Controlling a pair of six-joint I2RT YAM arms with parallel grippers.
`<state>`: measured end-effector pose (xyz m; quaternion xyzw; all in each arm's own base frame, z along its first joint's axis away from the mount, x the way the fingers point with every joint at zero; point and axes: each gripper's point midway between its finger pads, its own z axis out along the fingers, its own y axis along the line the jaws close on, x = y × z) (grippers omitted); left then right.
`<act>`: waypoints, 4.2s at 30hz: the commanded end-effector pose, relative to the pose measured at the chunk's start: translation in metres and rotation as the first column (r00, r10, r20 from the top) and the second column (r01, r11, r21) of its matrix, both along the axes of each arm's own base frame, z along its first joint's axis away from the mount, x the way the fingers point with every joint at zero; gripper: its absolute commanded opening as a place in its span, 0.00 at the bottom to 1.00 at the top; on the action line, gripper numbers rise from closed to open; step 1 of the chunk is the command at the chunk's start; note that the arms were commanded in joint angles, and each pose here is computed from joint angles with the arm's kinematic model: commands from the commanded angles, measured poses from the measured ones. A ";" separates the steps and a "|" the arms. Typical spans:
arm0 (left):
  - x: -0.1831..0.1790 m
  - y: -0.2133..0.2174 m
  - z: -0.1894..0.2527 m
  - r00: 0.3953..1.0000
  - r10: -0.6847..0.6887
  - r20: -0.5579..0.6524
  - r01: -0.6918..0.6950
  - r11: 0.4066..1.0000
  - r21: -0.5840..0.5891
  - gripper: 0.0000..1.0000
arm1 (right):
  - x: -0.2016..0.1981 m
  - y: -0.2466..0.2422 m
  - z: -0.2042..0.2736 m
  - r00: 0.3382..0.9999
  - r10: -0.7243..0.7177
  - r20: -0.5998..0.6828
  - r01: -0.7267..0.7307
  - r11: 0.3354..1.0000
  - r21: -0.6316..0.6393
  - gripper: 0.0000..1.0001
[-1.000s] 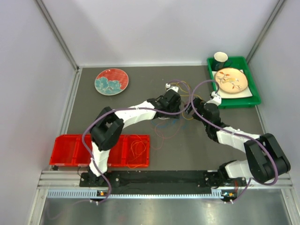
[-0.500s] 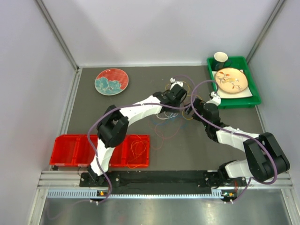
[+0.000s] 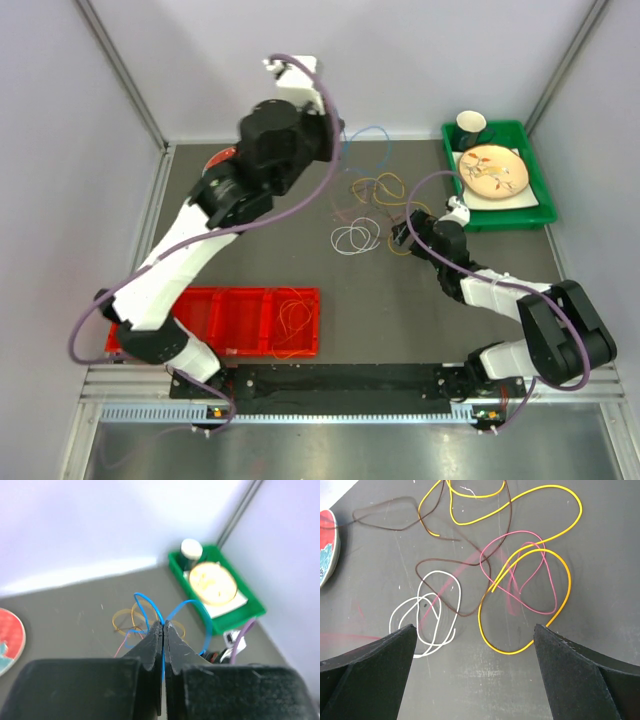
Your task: Untangle the cables
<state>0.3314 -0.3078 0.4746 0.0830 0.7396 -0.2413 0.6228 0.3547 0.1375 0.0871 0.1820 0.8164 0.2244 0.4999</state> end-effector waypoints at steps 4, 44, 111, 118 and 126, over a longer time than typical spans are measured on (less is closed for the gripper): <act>-0.015 0.042 0.021 0.996 0.077 0.054 -0.076 0.997 -0.020 0.00 | 0.013 0.005 0.018 0.999 0.008 0.047 -0.009 1.000 0.023 0.99; -0.076 0.201 -0.027 0.853 0.481 -0.202 -0.471 0.877 0.097 0.00 | 0.013 0.054 0.025 0.958 0.265 0.110 -0.275 0.957 0.089 0.99; -0.246 0.229 -0.130 0.755 0.078 -0.651 -0.260 0.947 -0.188 0.00 | 0.007 0.067 0.001 0.960 0.280 -0.022 -0.277 0.957 0.089 0.99; -0.255 0.231 -0.128 0.767 0.040 -0.640 -0.230 0.949 -0.217 0.00 | 0.007 0.067 0.000 0.960 0.277 -0.034 -0.273 0.958 0.086 0.99; -0.255 0.241 -0.139 0.772 0.077 -0.631 -0.262 0.943 -0.205 0.00 | 0.005 0.069 -0.002 0.960 0.277 -0.048 -0.273 0.959 0.080 0.99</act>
